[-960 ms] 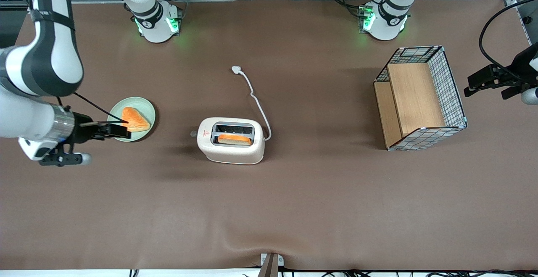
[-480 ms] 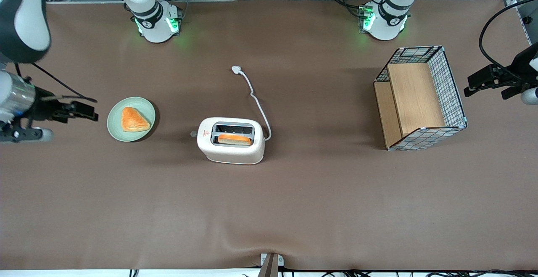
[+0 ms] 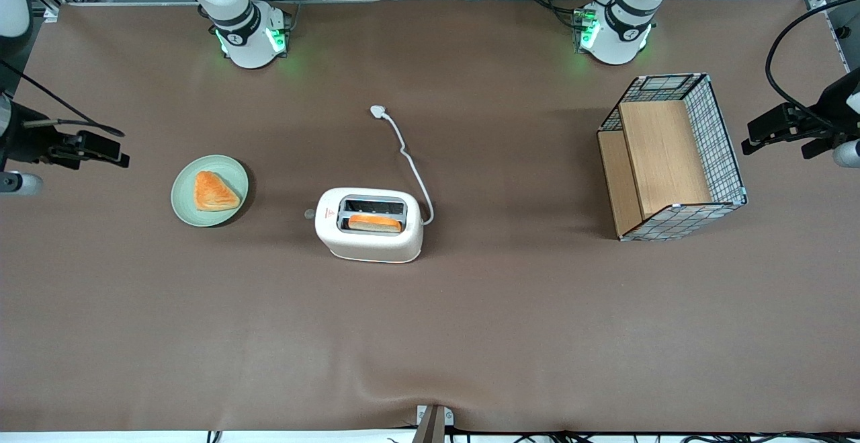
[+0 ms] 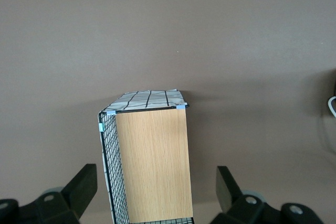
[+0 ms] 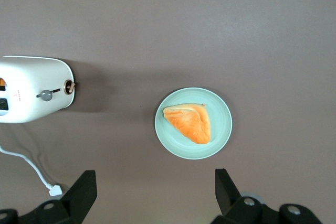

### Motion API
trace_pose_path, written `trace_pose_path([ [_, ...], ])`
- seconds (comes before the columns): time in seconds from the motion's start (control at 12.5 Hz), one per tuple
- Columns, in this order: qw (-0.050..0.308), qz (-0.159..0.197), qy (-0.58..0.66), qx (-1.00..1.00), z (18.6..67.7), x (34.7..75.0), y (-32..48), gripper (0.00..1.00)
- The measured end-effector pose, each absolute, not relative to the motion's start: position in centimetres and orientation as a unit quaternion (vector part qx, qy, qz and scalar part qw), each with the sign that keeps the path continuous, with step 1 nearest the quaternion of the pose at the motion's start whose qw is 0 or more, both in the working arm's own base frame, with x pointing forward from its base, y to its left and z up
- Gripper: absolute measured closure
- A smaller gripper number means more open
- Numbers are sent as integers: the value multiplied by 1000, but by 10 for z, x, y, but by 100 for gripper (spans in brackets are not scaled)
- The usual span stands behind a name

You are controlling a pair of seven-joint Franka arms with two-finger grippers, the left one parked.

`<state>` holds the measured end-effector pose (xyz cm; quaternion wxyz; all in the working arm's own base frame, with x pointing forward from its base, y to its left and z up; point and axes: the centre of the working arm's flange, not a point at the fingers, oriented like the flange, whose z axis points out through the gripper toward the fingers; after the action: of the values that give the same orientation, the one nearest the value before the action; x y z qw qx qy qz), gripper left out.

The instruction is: Press toaster button with right arm

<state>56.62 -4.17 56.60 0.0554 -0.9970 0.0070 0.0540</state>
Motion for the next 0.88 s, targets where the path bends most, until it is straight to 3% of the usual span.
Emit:
trace_pose_path([
  [0.24, 30, 55, 8, -998, 585, 553, -34, 0],
  [0.88, 32, 44, 42, -998, 604, 541, -44, 0],
])
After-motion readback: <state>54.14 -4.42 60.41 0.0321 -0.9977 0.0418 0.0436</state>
